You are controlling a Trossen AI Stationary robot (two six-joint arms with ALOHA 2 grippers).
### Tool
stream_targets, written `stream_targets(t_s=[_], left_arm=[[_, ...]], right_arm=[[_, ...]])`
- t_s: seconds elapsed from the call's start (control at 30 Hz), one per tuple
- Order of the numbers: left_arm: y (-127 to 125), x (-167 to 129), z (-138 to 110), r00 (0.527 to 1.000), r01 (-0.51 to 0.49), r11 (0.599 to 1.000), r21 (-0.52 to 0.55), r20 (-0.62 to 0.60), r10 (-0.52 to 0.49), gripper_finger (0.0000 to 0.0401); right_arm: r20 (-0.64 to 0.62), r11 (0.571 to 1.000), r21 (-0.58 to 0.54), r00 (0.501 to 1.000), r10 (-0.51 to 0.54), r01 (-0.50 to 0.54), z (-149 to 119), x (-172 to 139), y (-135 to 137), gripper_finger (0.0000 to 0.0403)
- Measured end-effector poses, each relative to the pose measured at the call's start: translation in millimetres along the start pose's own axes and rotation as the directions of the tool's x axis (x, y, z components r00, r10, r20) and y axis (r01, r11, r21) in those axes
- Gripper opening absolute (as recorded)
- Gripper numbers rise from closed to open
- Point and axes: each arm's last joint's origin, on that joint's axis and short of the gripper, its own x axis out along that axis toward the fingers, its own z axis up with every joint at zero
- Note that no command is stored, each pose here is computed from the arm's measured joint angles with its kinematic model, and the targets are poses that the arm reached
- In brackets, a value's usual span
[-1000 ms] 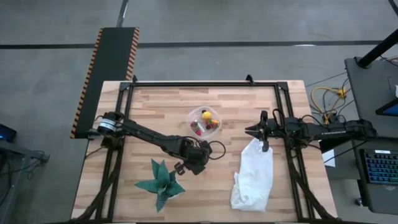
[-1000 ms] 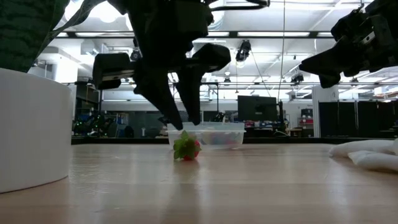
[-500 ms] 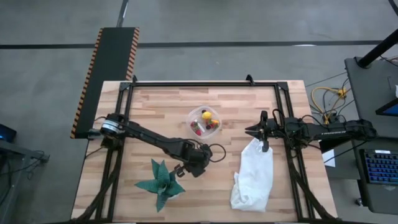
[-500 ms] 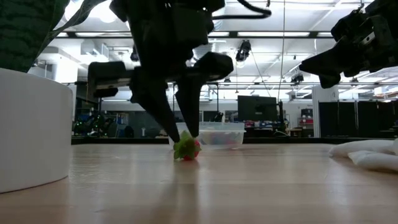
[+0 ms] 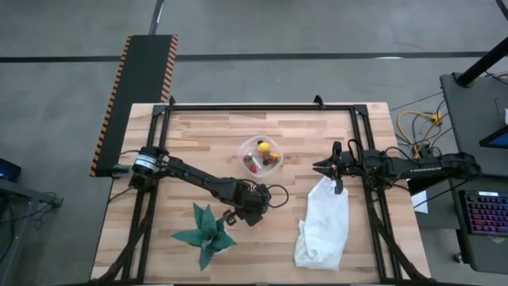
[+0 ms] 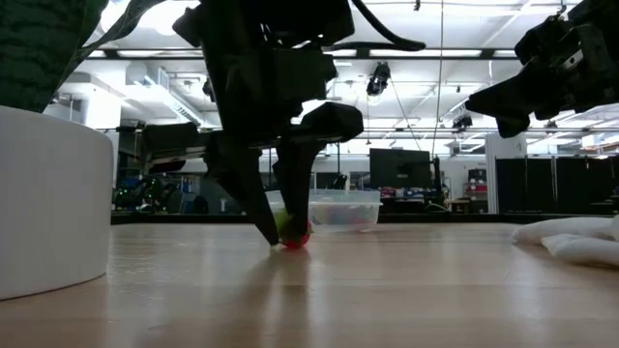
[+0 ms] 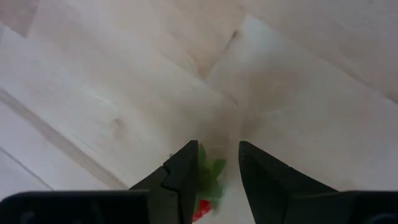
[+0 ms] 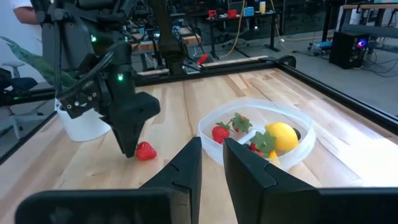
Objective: Pick and placing Produce into tupperware
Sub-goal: Put the strawberry into the bin
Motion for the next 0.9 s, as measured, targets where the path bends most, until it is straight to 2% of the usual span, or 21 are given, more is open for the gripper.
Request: stream_targets(t_s=[0.57, 0.9], left_arm=[[3.0, 0.1, 0.5, 0.999, -0.051, 0.999, -0.007, -0.014, 0.051, 0.0094], [4.3, 0.0, 1.4, 0.998, -0.062, 0.998, -0.011, -0.004, 0.062, 0.0006]], right_arm=[[0.0, 1.0, 0.0, 1.0, 0.0, 0.0, 0.0, 0.0, 0.0, 0.0059], [0.0, 1.0, 0.0, 1.0, 0.0, 0.0, 0.0, 0.0, 0.0, 0.0059]])
